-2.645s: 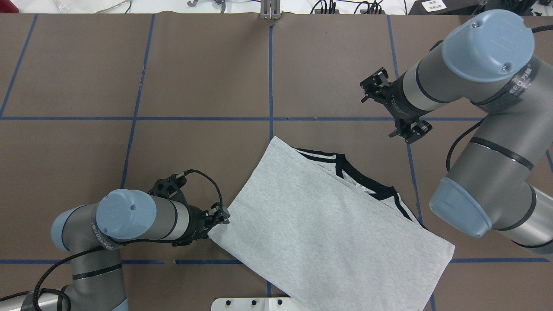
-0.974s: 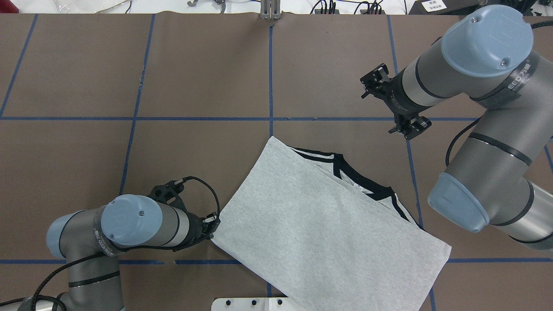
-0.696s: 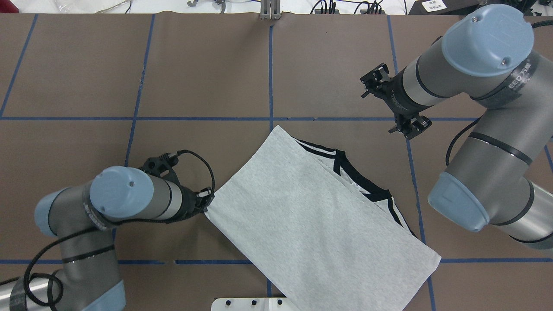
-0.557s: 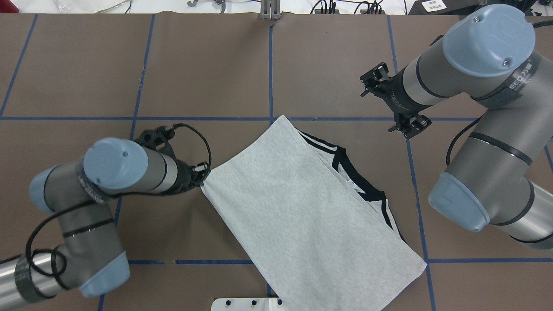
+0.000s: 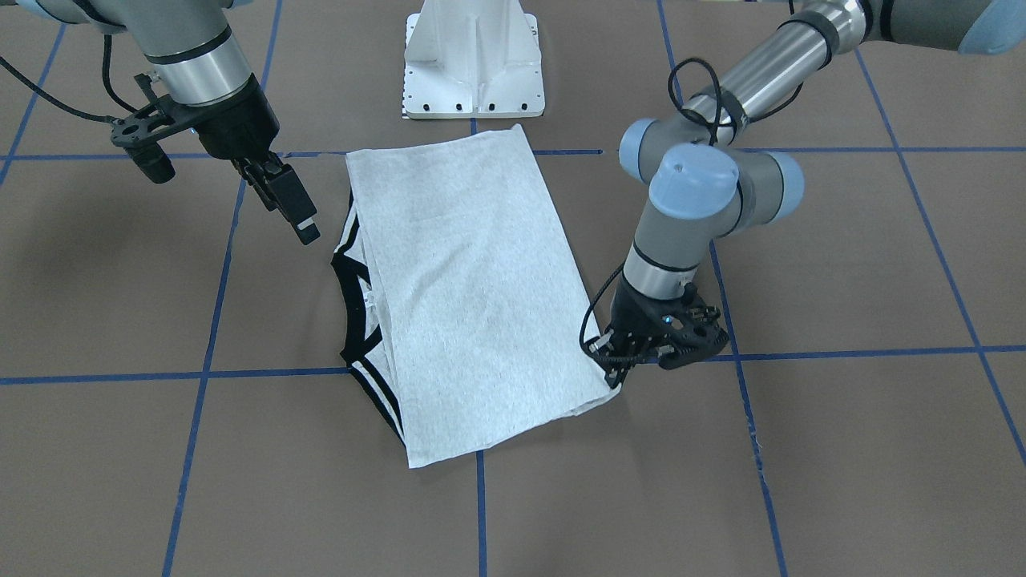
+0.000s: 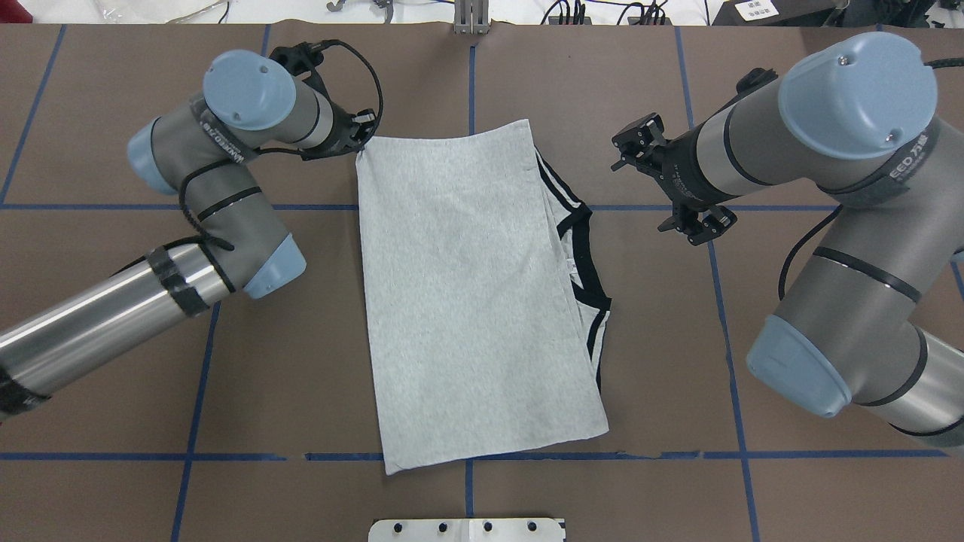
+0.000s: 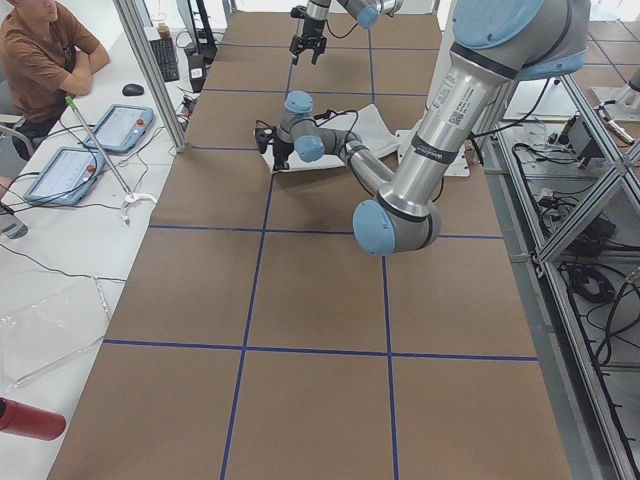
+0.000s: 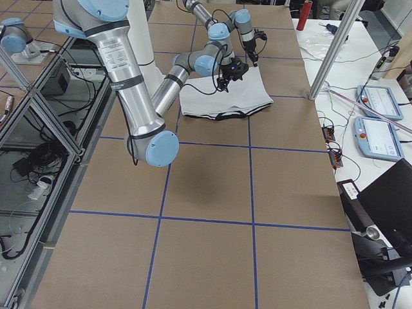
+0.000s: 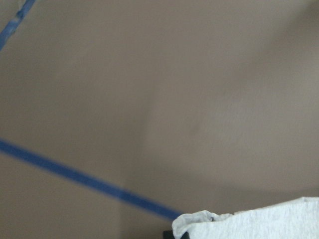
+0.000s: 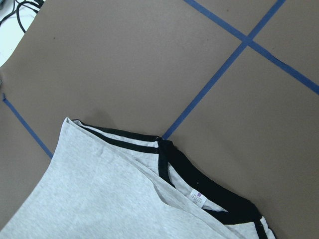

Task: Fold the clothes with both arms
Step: 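Move the right gripper to the striped edge nearest the robot while the left gripper withdraws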

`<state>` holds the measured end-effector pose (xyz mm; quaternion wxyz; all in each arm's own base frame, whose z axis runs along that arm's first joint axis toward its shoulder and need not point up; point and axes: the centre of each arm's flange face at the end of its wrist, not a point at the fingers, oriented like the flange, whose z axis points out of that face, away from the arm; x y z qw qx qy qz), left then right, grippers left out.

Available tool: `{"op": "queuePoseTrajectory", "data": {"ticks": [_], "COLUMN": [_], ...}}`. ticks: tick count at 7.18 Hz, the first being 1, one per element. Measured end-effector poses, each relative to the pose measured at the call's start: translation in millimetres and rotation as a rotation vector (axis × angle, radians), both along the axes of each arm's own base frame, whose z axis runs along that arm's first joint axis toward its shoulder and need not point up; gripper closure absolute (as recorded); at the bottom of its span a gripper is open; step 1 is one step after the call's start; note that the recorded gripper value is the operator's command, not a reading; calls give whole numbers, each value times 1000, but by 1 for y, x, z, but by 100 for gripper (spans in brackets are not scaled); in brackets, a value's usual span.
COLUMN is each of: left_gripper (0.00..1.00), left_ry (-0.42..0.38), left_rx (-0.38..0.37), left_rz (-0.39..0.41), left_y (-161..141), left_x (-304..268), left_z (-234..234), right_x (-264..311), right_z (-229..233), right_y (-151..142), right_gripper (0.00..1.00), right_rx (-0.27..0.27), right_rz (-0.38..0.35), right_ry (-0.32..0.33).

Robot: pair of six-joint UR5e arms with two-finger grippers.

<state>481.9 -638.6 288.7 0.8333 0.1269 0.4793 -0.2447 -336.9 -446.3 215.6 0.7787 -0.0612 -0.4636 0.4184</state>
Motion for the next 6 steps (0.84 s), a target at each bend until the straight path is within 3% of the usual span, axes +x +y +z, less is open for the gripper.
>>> {"op": "queuePoseTrajectory", "data": {"ticks": [1,3,6], "left_gripper": [41,39,39], "left_ry": [16,36,117], "left_rx": [31,73,109], "left_rz": [-25,-34,23], "left_y": [-27,-38,7], "left_x": [4,0,-39], "left_z": [1,-8,-9], "right_x": [-7,-30,-102], "right_z": [-2,-4,7], "right_y": [5,22,77], "right_gripper": [0,0,0], "right_rx": [5,9,-1], "right_rz": [-16,-67,-197], "right_ry": [-2,-4,35]}}
